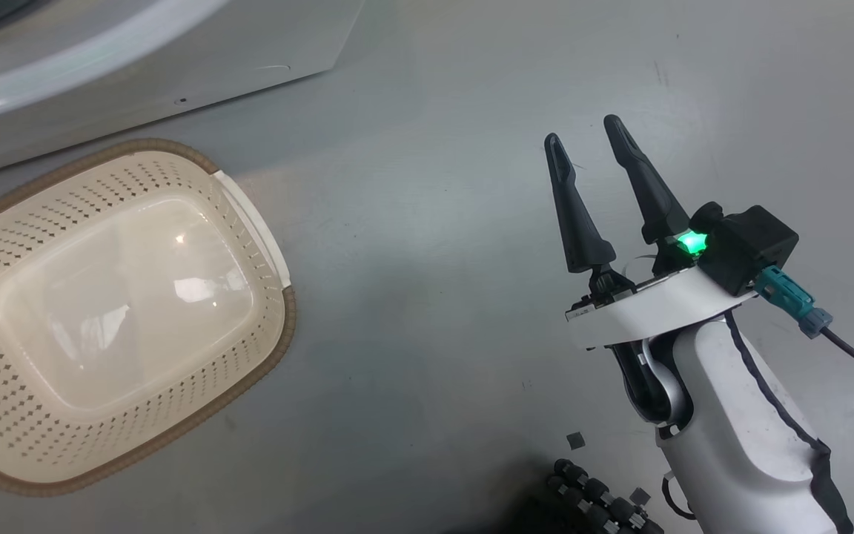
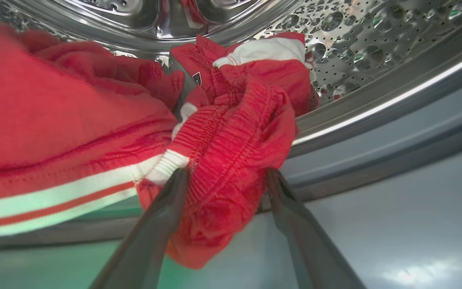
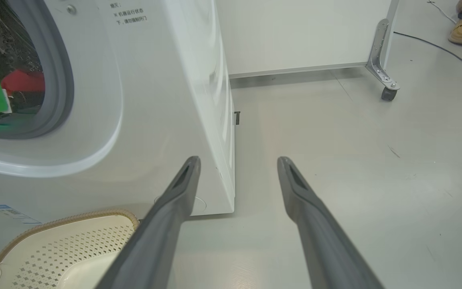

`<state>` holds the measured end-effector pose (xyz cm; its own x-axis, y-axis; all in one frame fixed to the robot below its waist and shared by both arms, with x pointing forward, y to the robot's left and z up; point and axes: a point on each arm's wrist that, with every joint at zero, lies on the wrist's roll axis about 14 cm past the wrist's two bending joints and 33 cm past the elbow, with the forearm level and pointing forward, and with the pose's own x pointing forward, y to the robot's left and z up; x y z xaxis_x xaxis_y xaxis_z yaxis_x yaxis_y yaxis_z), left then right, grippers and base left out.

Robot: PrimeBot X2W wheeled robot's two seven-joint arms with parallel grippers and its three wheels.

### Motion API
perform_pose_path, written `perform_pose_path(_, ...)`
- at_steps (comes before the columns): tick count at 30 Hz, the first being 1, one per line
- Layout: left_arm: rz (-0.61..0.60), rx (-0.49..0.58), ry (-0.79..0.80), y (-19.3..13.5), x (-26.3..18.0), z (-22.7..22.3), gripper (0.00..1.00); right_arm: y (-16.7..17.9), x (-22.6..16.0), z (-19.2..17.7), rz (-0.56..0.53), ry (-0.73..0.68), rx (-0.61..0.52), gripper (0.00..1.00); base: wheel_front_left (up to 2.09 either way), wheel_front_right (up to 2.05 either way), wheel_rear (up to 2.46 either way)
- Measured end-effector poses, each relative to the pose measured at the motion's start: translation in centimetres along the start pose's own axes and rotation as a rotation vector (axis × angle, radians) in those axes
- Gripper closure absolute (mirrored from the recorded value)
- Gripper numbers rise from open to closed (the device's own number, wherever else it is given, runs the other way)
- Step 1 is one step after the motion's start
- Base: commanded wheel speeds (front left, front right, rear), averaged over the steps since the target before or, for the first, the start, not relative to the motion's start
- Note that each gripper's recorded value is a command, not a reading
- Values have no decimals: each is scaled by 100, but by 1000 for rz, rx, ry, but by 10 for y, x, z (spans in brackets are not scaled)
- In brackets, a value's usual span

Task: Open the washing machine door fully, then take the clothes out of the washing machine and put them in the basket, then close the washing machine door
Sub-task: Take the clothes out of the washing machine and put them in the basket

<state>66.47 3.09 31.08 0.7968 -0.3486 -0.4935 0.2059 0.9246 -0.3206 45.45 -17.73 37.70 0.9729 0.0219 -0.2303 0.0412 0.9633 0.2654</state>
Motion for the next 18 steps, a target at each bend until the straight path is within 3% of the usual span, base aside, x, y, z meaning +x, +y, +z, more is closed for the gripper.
perform_pose_path(2,2,12,4,1,0,0,0,0,0,0,1,1,0,0,0,0,0)
perform_pose_path(3,8,15,9,2,1,0,22,1,0,-1,2,1,1,0,0,0,0)
perform_pose_path(5,13,29,22,2,1,-1,100,2,1,-1,3,3,0,0,0,0,0)
perform_pose_path(18,15,102,-12,-5,-8,10,100,11,2,4,30,-7,-11,0,0,0,0)
